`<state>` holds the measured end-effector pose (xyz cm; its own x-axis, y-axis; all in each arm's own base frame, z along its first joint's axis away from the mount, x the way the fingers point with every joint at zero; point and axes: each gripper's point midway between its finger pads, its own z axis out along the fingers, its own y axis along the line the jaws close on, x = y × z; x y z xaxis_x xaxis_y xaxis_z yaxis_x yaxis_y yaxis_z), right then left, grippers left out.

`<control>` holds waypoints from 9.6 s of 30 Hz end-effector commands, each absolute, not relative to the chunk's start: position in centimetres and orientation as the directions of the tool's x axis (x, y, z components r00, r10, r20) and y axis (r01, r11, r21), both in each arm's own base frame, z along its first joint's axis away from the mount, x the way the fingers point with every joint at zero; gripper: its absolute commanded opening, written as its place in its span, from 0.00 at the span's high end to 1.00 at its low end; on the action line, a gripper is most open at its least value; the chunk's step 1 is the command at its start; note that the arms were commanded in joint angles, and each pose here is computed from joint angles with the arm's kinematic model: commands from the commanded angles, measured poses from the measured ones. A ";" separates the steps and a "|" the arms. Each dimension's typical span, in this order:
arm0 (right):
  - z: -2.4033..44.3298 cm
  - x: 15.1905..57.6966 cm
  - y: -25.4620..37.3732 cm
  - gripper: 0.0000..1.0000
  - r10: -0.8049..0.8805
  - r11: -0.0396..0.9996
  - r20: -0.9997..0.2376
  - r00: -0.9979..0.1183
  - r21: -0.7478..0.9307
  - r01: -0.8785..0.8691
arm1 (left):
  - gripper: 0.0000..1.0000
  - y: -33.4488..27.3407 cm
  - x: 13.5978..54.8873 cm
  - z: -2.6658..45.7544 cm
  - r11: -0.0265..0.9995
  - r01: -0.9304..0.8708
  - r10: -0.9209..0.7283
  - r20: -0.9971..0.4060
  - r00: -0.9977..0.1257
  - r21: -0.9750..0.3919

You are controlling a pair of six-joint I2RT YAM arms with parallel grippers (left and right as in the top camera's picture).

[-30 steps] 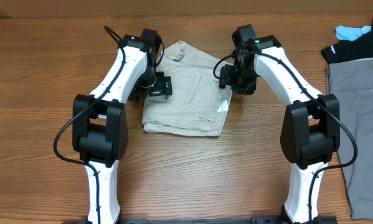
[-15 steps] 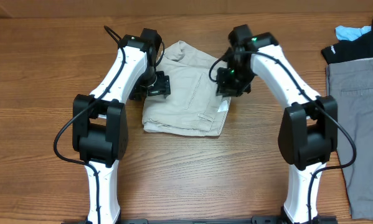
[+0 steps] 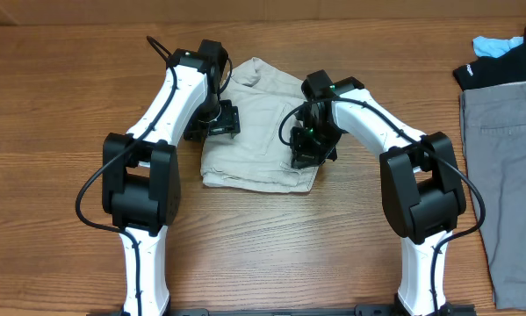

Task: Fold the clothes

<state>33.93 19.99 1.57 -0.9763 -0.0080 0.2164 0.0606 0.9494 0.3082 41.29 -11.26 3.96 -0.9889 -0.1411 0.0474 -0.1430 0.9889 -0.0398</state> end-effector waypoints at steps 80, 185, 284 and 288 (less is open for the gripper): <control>3.6 34.7 13.2 0.96 0.297 0.954 0.160 -0.941 -0.018 0.298 | 0.96 -5.1 50.0 11.7 0.933 -0.225 -0.291 -0.220 -0.931 -0.282; 9.7 34.7 19.2 0.96 0.103 0.995 0.235 -0.966 -0.007 0.104 | 0.88 -16.0 46.3 -0.4 0.939 0.028 -0.043 -0.198 -0.979 -0.342; 15.9 37.5 11.9 0.00 0.264 0.954 -0.107 -0.958 0.172 0.244 | 0.96 -16.9 39.1 -2.3 0.906 -0.111 -0.070 0.114 -0.991 -0.408; 15.9 37.3 11.8 0.00 0.264 0.955 -0.099 -0.959 0.166 0.246 | 0.96 -14.3 41.8 -2.6 0.892 -0.246 -0.237 0.071 -0.969 -0.379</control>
